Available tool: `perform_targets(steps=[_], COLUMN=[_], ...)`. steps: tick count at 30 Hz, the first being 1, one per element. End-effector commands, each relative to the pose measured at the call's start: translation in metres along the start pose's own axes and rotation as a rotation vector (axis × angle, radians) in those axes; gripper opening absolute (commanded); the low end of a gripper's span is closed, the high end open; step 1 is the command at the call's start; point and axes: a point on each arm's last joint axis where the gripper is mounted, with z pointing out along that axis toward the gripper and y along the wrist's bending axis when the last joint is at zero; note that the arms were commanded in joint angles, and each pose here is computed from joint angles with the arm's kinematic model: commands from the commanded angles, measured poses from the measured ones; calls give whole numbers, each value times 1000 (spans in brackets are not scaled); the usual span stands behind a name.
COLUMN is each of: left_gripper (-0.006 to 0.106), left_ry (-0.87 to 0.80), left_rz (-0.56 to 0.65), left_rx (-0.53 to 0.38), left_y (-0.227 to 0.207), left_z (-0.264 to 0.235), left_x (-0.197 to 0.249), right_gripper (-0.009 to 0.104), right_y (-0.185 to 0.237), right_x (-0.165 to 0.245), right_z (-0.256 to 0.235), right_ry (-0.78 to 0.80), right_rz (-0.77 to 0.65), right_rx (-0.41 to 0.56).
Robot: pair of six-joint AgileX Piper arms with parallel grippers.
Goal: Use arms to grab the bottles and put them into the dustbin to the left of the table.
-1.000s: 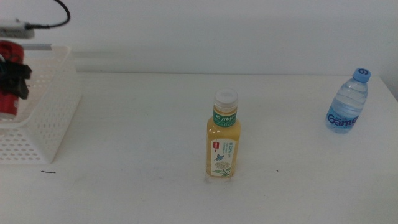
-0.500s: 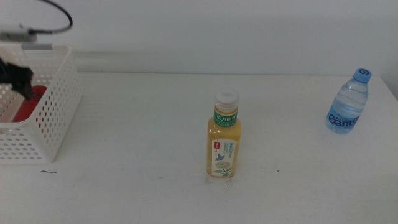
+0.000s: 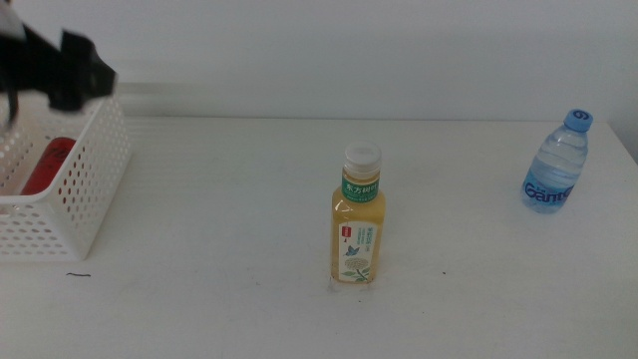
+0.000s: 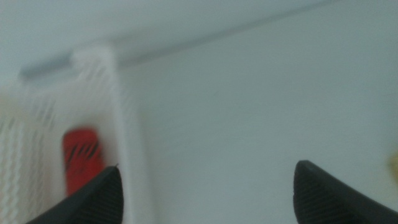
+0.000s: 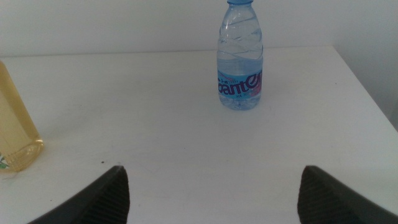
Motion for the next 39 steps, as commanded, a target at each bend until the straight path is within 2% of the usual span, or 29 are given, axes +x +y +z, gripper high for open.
perform_targets(steps=[1, 4, 7, 11, 15, 27, 39], left_gripper=[94, 94, 94, 94, 94, 94, 94], left_ry=[-145, -285, -395, -424, -440, -428, -480], left_rz=[52, 117, 110, 74, 96, 104, 164], left_rx=[32, 90, 150, 226, 265, 376, 414], left_y=[-21, -43, -60, -85, -106, -160, -169], left_z=[-15, -17, -11, 9, 23, 65, 71], left_x=[17, 49, 76, 109, 131, 144, 144], right_gripper=[82, 82, 82, 82, 82, 82, 82], right_y=[-1, -1, -1, -1, -1, -1, -1], right_x=[0, 0, 0, 0, 0, 0, 0], right_z=[0, 0, 0, 0, 0, 0, 0], right_ry=[-12, -12, -12, -12, -12, -12, -12], right_rz=[-8, -8, -8, -8, -8, -8, -8], right_rx=[9, 9, 9, 9, 9, 9, 9])
